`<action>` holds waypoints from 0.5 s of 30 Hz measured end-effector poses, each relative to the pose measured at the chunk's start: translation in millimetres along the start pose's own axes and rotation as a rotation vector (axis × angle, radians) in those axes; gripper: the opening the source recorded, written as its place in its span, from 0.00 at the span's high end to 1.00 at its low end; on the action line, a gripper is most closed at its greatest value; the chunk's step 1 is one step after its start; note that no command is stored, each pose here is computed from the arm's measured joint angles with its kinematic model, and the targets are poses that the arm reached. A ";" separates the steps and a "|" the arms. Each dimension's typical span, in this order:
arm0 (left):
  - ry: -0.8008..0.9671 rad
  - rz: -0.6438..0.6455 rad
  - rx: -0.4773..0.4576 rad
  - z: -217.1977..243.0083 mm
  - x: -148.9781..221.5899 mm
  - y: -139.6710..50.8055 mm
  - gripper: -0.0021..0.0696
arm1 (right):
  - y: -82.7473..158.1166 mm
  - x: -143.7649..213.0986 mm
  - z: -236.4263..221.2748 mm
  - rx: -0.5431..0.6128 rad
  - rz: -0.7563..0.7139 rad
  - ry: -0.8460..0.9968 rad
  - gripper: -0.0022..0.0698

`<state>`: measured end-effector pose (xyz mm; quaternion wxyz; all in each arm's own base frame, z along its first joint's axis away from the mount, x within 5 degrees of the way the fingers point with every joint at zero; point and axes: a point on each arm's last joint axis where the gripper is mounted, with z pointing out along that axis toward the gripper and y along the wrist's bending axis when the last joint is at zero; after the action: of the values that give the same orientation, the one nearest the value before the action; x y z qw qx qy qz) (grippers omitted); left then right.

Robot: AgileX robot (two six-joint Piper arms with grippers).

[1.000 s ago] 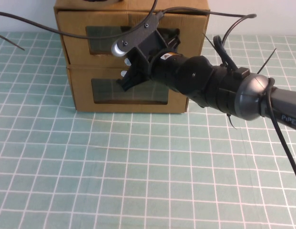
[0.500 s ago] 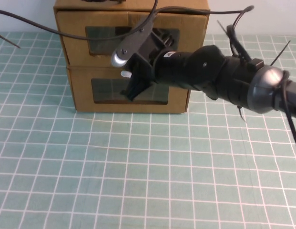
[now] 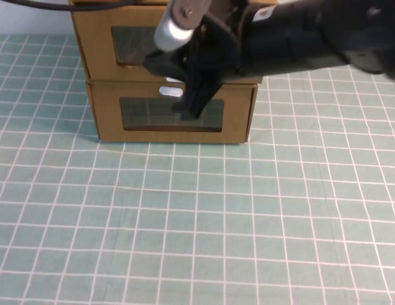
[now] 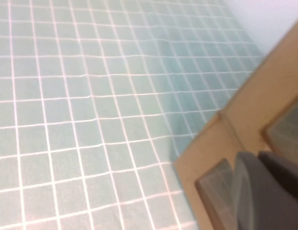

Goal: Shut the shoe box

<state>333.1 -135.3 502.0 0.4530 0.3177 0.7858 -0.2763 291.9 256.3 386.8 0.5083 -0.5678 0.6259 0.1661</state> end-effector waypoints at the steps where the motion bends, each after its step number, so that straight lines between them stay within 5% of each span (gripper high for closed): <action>1: -0.006 0.009 0.003 -10.3 -2.3 -7.3 0.98 | 0.1 -3.4 -7.6 0.010 0.007 0.006 0.99; 7: -0.066 0.047 0.002 -68.9 -11.9 -48.2 0.98 | 0.1 -22.6 -71.2 0.140 0.096 0.080 0.99; 15: -0.133 0.064 -0.037 -139.0 3.9 -98.5 0.98 | 0.7 -35.5 -176.6 0.503 0.358 0.124 0.99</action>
<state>183.2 -97.5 573.8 0.5184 0.3154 0.7484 -0.2676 206.6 137.1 491.5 0.5564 -0.3141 0.7671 0.0577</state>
